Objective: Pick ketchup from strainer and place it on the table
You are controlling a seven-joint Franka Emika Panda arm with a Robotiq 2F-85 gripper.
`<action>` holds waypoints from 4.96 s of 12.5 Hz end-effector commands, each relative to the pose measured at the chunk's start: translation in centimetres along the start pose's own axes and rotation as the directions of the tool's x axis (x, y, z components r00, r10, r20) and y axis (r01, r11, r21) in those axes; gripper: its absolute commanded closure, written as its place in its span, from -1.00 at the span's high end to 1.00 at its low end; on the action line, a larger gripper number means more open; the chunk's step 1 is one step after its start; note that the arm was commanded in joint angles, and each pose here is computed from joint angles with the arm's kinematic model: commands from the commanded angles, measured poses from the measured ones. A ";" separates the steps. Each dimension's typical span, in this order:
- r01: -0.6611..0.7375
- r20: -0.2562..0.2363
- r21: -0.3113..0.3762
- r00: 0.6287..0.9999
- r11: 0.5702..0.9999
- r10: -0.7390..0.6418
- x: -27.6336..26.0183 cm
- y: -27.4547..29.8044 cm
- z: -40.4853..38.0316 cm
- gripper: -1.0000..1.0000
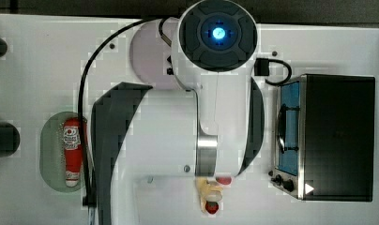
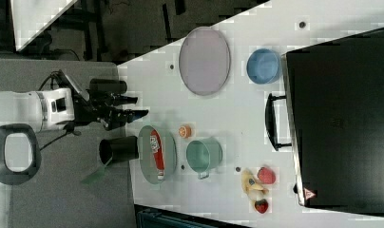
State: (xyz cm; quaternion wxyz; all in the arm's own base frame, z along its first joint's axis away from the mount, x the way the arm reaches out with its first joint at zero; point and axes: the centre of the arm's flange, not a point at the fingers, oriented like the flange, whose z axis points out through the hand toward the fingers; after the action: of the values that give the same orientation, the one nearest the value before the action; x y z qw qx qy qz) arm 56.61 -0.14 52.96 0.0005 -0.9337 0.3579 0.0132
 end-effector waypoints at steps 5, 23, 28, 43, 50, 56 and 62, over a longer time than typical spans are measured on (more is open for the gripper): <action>-0.033 0.010 -0.027 0.999 0.999 0.033 -9.2 3.6 -6.8 1.00; 0.615 0.079 0.013 0.785 0.788 -0.614 -34.9 -19.0 13.1 1.00; 0.676 0.025 0.043 0.735 0.736 -0.677 -34.8 -19.3 21.4 1.00; 0.639 0.016 0.109 0.765 0.762 -0.644 -34.7 -20.0 35.8 0.91; 0.650 -0.029 0.082 0.759 0.755 -0.650 -34.7 -19.9 32.9 0.13; 0.554 -0.015 0.077 0.832 0.829 -0.554 -33.8 -19.4 21.7 0.13; 0.596 0.044 0.064 0.800 0.801 -0.599 -28.0 -17.6 13.7 0.13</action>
State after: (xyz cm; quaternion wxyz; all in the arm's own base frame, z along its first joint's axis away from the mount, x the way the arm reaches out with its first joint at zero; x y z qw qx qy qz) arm 45.22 34.33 38.98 0.0370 -0.9962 0.0719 0.0336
